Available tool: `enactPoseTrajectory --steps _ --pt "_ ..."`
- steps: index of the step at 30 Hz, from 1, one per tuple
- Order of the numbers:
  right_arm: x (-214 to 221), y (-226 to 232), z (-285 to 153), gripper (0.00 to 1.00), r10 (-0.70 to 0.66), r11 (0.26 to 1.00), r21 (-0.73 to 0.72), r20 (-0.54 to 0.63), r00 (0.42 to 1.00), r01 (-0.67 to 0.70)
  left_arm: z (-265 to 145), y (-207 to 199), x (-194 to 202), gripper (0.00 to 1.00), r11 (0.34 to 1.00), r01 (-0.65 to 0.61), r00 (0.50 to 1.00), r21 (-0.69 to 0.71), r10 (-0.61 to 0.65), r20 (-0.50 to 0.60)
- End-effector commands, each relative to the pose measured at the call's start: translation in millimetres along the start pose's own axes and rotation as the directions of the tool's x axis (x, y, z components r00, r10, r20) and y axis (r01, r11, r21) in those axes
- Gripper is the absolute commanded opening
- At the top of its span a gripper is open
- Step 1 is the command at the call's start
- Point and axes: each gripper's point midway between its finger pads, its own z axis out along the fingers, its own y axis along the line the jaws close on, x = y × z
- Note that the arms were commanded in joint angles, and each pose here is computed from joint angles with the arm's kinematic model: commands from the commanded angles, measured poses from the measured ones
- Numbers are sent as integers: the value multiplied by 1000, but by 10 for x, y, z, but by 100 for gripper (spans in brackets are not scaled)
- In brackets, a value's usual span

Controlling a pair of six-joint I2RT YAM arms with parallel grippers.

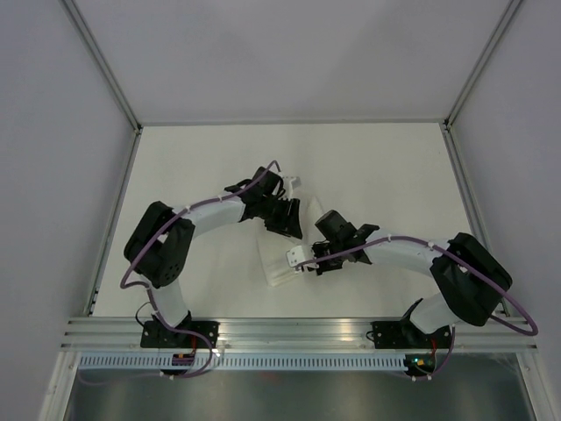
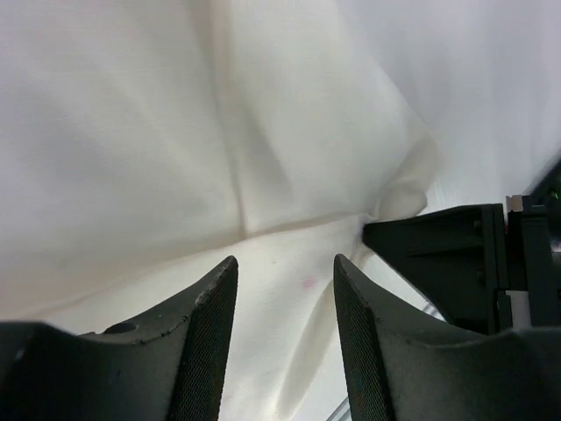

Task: Fold the napkin, place the utensils inside, and roll it up
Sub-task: Roll the napkin at the center of the board.

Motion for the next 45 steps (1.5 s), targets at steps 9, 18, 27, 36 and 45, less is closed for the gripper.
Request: enactPoseTrajectory --steps 9,18,27,36,45 --pt "23 173 -102 1 206 925 -323 -21 978 -202 -1077 336 -426 56 948 184 838 -259 -14 545" --pt "11 95 -139 0 316 812 -501 -55 947 -300 -1583 207 -277 60 959 68 673 -276 160 722" --pt "-56 -65 -159 0 405 670 -644 -98 909 -368 -1824 -213 -138 63 929 -68 509 -363 346 788" --pt "23 -32 -42 0 453 581 -685 -177 874 -440 -1347 -705 10 64 802 -346 555 -486 593 583" --pt "105 -7 48 0 464 562 -679 -213 860 -472 -647 -949 154 67 630 -567 561 -530 767 311"
